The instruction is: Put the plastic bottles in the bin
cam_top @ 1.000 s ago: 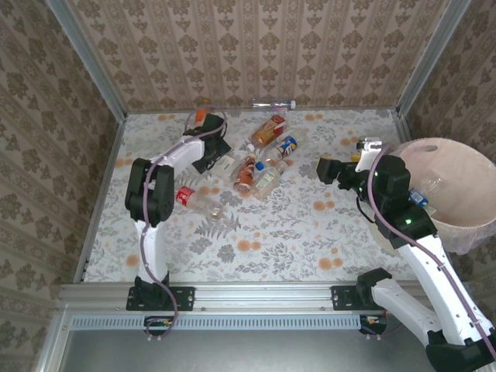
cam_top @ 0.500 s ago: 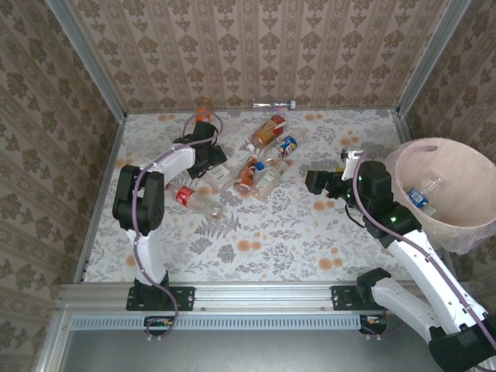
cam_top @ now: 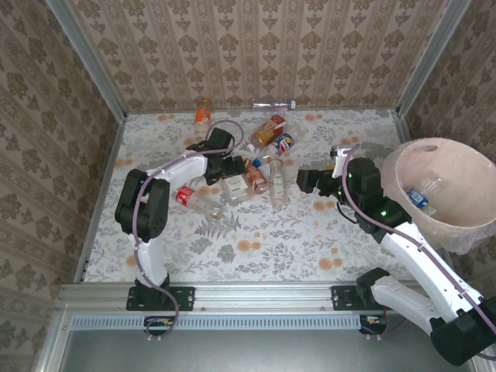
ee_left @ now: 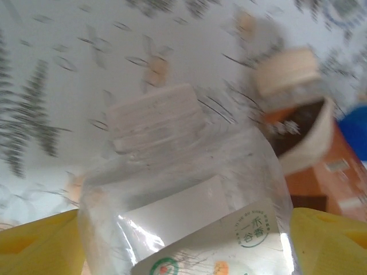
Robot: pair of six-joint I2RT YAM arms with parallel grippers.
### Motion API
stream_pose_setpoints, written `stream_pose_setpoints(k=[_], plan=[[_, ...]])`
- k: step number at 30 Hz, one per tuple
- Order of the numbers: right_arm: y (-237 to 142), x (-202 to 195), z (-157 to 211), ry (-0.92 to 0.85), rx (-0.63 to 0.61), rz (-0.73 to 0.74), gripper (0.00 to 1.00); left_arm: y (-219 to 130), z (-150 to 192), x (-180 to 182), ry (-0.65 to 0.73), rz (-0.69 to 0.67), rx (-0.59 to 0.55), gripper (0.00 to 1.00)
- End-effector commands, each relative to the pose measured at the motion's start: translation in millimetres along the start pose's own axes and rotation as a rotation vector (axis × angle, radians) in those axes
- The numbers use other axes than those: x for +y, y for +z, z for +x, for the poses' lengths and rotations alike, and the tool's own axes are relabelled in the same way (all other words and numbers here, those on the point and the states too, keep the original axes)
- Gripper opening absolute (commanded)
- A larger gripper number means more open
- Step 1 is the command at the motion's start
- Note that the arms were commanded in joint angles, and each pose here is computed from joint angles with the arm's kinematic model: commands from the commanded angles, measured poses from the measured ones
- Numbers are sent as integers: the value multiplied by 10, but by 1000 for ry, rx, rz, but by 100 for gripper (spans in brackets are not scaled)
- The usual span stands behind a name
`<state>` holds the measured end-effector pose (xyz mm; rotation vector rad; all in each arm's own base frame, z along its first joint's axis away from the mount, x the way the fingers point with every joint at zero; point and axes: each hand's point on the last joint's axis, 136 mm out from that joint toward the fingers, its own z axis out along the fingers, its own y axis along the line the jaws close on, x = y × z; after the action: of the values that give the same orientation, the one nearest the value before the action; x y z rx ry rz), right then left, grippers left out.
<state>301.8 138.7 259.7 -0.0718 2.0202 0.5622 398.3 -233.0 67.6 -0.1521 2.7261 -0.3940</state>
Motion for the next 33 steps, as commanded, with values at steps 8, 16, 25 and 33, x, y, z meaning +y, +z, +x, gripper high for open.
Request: stream_pose_setpoints(k=[8, 16, 25, 33], plan=[[248, -64, 272, -13, 75, 38, 100, -11, 364, -665, 59, 105, 96, 89], [567, 14, 727, 26, 161, 93, 100, -200, 690, -795, -53, 190, 175, 89], [945, 518, 1214, 45, 254, 44, 100, -902, 354, -725, -92, 328, -23, 95], [1275, 550, 1390, -48, 307, 222, 100, -1389, 64, -54, -194, 224, -212, 100]])
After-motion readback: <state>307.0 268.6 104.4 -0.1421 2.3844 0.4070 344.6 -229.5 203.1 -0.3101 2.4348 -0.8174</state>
